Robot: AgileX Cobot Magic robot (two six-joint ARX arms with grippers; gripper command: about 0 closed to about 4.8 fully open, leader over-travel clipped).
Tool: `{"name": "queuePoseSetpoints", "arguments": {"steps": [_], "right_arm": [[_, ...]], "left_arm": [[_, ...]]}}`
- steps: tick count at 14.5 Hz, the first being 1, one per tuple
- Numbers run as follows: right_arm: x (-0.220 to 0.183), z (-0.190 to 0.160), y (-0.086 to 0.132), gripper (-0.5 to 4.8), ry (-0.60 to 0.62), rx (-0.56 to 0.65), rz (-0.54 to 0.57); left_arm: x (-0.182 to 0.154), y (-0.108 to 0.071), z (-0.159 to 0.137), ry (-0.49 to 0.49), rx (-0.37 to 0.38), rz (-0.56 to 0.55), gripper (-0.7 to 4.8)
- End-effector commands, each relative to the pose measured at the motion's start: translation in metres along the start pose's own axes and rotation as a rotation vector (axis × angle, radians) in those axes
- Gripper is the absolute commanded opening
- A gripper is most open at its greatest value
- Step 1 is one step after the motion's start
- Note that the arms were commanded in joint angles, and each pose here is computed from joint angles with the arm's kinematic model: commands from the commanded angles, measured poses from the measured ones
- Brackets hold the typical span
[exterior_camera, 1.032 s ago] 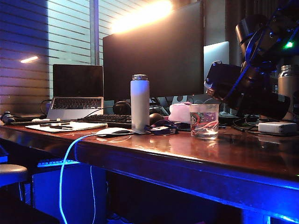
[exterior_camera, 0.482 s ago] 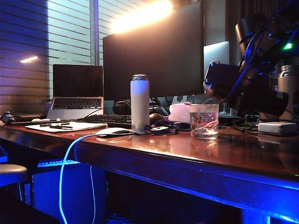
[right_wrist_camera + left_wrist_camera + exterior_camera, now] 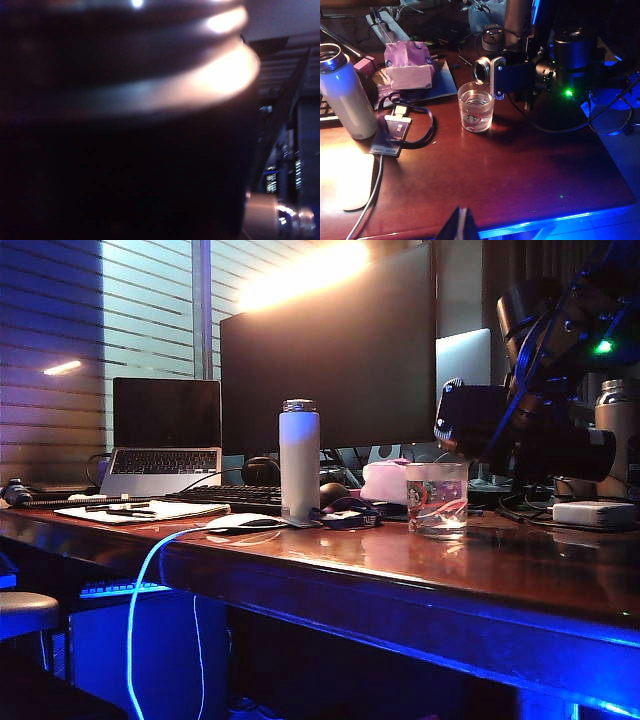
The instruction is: Pick up the black thermos, pour a little water from inside into the glass cup, then place the black thermos back on the table.
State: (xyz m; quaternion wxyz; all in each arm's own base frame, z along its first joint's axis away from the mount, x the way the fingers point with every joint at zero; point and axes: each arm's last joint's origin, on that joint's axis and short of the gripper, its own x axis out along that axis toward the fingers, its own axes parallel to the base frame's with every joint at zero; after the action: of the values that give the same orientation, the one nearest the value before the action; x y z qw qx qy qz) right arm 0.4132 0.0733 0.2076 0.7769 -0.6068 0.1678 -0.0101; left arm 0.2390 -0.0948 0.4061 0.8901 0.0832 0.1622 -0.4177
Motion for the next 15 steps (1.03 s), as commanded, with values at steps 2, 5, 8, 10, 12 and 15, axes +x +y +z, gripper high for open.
{"name": "queuePoseSetpoints", "arguments": {"steps": [2,5,8,10,12,15], "right_arm": [[-0.0027,0.0042,-0.0159,0.45,-0.019,-0.034,-0.087],[-0.0028,0.0043,-0.0159,0.45,-0.019,-0.046,-0.087],[-0.0028,0.0043,-0.0159,0.45,-0.020,-0.044,-0.087],[-0.0028,0.0044,-0.0159,0.45,-0.024,-0.044,-0.086],[-0.0028,0.0044,-0.0159,0.45,-0.024,-0.044,-0.086],[-0.0028,0.0047,-0.0158,0.45,-0.028,-0.044,-0.085]], "left_arm": [[-0.0021,-0.0005,0.0033,-0.020,0.007,-0.002,-0.03],[-0.0021,-0.0005,0.0033,-0.020,0.007,-0.003,-0.03],[-0.0021,-0.0006,0.0032,-0.020,0.007,-0.003,-0.03],[-0.0020,-0.0006,0.0032,-0.020,0.007,-0.003,-0.03],[-0.0021,-0.0005,0.0033,-0.020,0.007,-0.003,-0.03],[-0.0020,-0.0005,0.0032,-0.020,0.007,-0.002,-0.03]]}}
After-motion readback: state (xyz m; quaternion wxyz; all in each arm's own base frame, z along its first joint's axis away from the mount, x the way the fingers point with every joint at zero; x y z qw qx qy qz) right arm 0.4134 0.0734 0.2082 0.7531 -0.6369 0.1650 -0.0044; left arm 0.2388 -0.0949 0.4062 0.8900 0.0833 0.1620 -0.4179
